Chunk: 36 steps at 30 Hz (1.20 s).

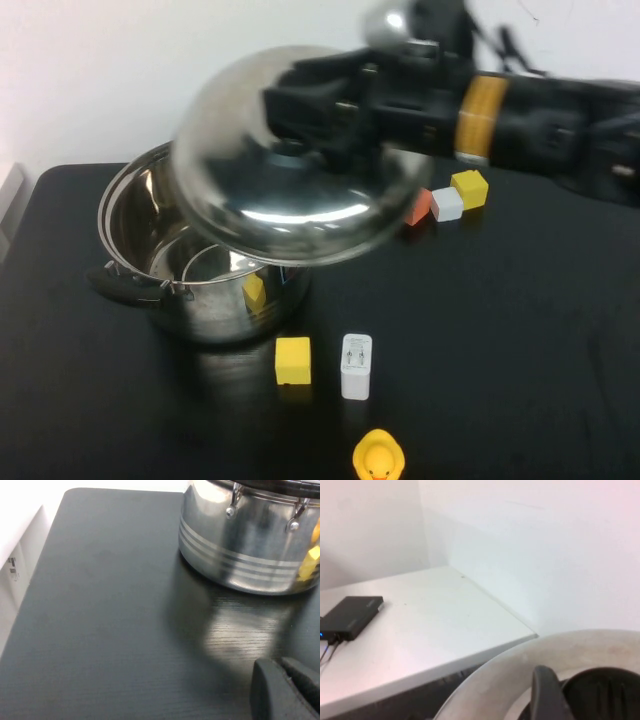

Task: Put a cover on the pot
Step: Place the pot lid on the pot

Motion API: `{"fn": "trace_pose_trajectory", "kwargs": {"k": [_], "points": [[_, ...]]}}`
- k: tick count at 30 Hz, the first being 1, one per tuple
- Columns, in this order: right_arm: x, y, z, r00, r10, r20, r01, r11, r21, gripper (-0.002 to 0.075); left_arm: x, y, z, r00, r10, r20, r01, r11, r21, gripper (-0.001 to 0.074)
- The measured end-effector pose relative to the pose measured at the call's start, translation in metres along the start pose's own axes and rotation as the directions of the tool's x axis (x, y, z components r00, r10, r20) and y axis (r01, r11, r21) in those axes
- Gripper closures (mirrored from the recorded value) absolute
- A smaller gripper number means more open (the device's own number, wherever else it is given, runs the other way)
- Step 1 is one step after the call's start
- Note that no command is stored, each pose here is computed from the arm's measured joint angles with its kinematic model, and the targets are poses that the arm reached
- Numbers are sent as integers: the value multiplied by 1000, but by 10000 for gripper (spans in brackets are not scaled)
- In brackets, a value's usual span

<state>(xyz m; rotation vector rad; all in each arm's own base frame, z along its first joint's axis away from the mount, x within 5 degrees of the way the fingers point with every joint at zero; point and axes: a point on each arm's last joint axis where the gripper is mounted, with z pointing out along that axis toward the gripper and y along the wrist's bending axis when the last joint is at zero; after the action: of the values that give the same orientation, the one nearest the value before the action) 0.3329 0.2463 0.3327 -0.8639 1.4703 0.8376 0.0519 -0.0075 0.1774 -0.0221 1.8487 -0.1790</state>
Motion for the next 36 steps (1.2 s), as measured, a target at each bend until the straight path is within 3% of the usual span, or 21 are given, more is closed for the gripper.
{"fn": "trace_pose_trajectory", "kwargs": {"k": [9, 16, 26, 36], "points": [[19, -21, 80, 1000, 26, -17, -27, 997, -71, 381, 0, 0, 0, 1000, 0, 0, 0, 1000, 0, 737], [34, -34, 116, 996, 81, -35, -84, 992, -96, 381, 0, 0, 0, 1000, 0, 0, 0, 1000, 0, 737], [72, -43, 139, 986, 141, -91, -148, 986, -79, 381, 0, 0, 0, 1000, 0, 0, 0, 1000, 0, 737], [81, -46, 144, 980, 167, -104, -174, 983, -56, 381, 0, 0, 0, 1000, 0, 0, 0, 1000, 0, 737]]}}
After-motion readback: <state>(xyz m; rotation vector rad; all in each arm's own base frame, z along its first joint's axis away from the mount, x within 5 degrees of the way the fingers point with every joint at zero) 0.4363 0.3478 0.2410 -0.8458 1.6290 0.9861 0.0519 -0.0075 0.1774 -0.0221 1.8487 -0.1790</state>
